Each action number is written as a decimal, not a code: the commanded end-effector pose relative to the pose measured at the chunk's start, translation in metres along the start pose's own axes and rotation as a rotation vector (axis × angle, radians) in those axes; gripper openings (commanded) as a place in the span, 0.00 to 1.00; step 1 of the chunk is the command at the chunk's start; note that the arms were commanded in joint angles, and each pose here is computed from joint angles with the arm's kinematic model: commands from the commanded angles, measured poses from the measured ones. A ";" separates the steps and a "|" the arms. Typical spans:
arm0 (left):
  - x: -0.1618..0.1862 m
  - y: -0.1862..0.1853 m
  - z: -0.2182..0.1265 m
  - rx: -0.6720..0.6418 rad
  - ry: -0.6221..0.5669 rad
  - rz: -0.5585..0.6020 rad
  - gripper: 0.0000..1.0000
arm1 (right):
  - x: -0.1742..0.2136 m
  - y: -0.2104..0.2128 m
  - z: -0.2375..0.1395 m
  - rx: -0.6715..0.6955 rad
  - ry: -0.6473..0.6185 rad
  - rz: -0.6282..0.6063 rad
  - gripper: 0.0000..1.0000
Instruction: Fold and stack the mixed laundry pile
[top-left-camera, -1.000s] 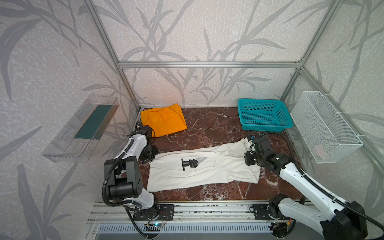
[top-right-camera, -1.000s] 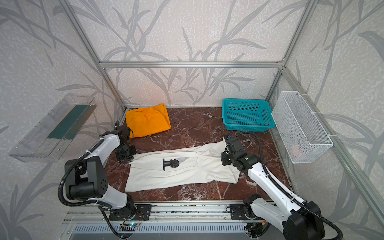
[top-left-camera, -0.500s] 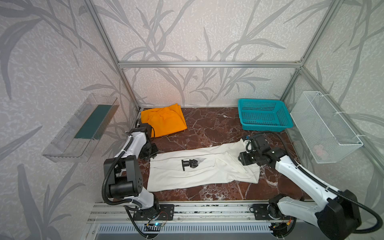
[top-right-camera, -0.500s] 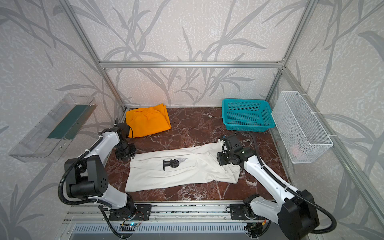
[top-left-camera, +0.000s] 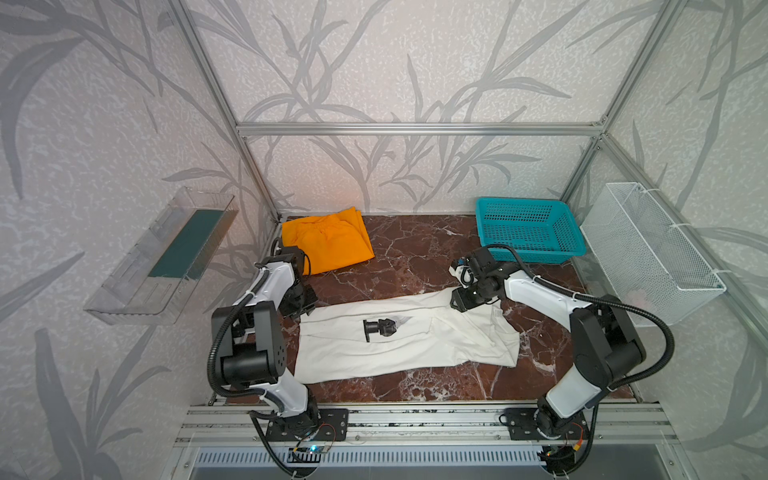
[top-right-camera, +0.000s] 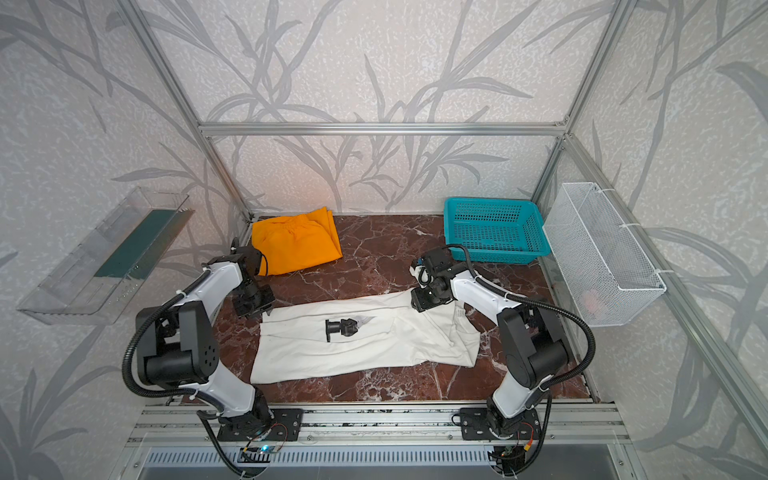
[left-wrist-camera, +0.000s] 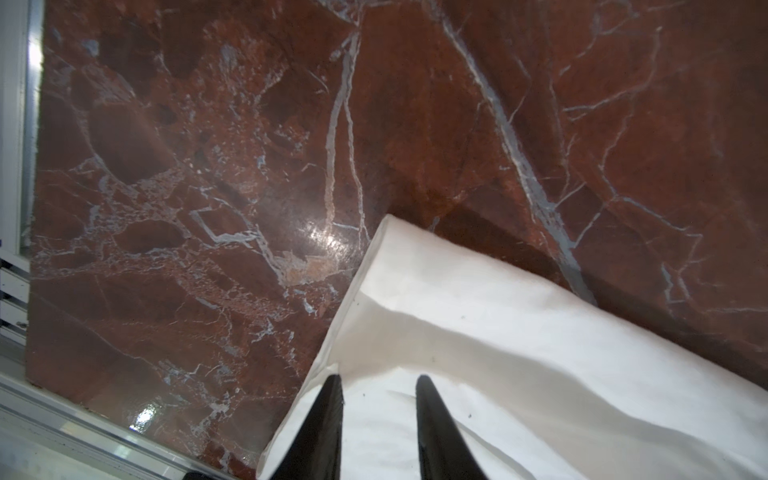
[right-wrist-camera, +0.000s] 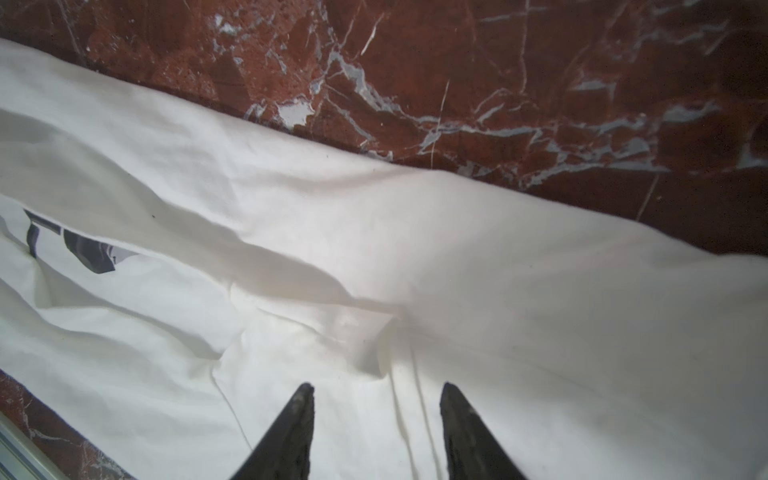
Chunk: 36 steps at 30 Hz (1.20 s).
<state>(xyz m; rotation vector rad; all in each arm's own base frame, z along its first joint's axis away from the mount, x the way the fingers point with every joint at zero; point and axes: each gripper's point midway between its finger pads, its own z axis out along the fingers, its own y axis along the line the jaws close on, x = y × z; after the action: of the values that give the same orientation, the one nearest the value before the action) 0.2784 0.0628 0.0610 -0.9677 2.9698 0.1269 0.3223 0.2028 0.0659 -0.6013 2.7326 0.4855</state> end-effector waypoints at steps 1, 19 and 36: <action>-0.006 -0.002 -0.003 0.009 -0.007 -0.033 0.30 | -0.006 0.005 0.009 -0.038 0.014 -0.028 0.50; 0.003 0.016 -0.001 -0.050 -0.006 -0.041 0.28 | 0.000 0.016 0.004 -0.090 0.058 -0.027 0.05; -0.001 0.020 -0.005 -0.052 -0.009 -0.038 0.28 | 0.124 0.092 -0.022 -0.275 0.374 0.030 0.24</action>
<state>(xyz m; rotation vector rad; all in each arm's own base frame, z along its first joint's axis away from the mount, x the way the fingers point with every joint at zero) 0.2732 0.0752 0.0577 -1.0251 2.9545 0.1835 0.1901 0.2306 0.0647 -0.8345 2.9589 0.7692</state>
